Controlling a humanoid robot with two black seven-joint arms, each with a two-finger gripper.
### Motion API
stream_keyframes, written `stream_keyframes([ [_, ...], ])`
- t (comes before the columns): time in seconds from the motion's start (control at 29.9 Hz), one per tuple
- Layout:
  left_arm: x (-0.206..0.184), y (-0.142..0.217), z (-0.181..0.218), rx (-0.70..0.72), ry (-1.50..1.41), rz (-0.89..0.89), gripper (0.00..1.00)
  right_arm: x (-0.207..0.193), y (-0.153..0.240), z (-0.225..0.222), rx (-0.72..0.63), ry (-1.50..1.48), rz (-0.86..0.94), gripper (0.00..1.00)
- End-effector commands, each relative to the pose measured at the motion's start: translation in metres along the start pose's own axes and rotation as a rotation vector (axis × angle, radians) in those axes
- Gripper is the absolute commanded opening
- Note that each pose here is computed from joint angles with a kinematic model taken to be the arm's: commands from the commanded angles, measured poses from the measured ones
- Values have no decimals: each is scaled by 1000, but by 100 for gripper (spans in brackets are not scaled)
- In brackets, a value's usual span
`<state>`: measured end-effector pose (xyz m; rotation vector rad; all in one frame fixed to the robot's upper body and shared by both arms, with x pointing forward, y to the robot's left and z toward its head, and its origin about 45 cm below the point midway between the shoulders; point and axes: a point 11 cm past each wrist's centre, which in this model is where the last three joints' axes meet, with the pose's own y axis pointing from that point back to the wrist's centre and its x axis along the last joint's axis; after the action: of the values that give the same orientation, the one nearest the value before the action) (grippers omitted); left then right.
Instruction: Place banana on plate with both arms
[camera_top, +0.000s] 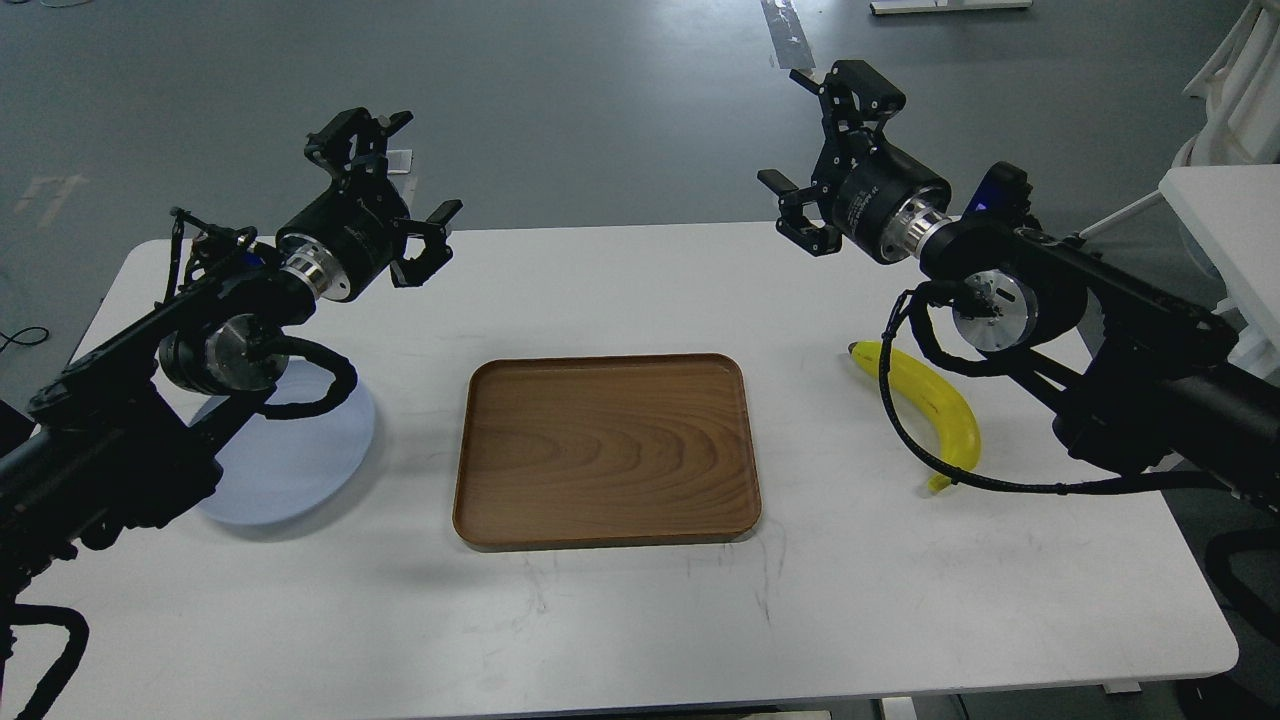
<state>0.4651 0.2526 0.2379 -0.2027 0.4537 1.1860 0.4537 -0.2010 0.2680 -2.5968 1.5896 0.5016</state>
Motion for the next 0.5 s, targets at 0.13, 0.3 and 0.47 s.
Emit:
stream_keyframes([
  [0.13,-3,0,-4,9,-14,-11,98,9,9,1,-9,7,12,100],
  [0.3,-6,-3,-2,-6,3,-11,98,9,7,-5,-1,14,14,100],
  [0.47,-3,-1,1,-5,3,-7,98,9,6,-5,-1,17,15,100],
])
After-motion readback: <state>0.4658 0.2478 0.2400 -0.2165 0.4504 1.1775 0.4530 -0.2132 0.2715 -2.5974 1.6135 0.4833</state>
